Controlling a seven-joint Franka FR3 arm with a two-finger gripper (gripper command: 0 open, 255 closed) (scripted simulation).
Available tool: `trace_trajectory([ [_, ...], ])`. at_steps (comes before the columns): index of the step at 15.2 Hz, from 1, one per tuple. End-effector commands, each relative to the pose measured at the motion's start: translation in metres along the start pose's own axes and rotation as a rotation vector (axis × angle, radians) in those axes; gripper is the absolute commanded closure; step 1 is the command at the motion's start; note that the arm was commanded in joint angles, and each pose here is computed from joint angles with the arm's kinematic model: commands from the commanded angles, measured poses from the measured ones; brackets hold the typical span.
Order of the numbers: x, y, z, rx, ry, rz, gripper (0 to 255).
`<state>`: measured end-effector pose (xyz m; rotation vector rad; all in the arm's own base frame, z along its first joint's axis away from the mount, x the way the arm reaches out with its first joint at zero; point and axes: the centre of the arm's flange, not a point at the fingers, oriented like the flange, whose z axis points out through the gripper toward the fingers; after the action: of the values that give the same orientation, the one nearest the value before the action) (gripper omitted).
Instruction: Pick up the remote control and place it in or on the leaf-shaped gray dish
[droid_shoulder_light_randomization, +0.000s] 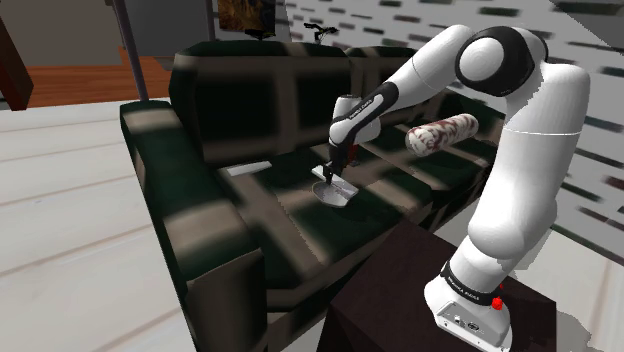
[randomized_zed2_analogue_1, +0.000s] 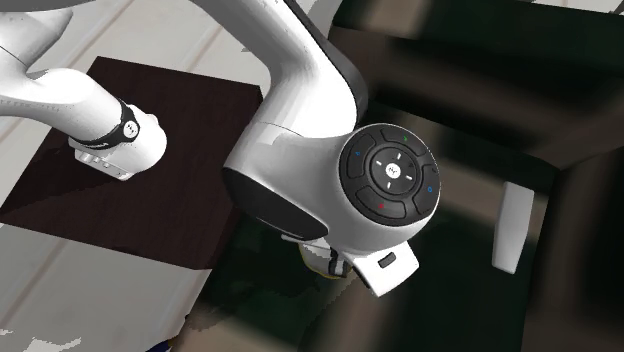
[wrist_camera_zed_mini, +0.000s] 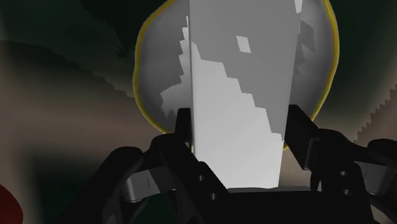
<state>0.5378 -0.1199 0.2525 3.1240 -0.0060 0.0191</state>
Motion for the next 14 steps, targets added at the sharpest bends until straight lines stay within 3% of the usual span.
trace_trajectory([
  [1, 0.0, -0.001, 0.01, 0.0, 0.001, 0.0, 255],
  [7, 0.0, -0.002, 0.043, 0.0, 0.001, 0.0, 255],
  [14, 0.0, -0.002, 0.043, 0.0, 0.001, 0.0, 255],
])
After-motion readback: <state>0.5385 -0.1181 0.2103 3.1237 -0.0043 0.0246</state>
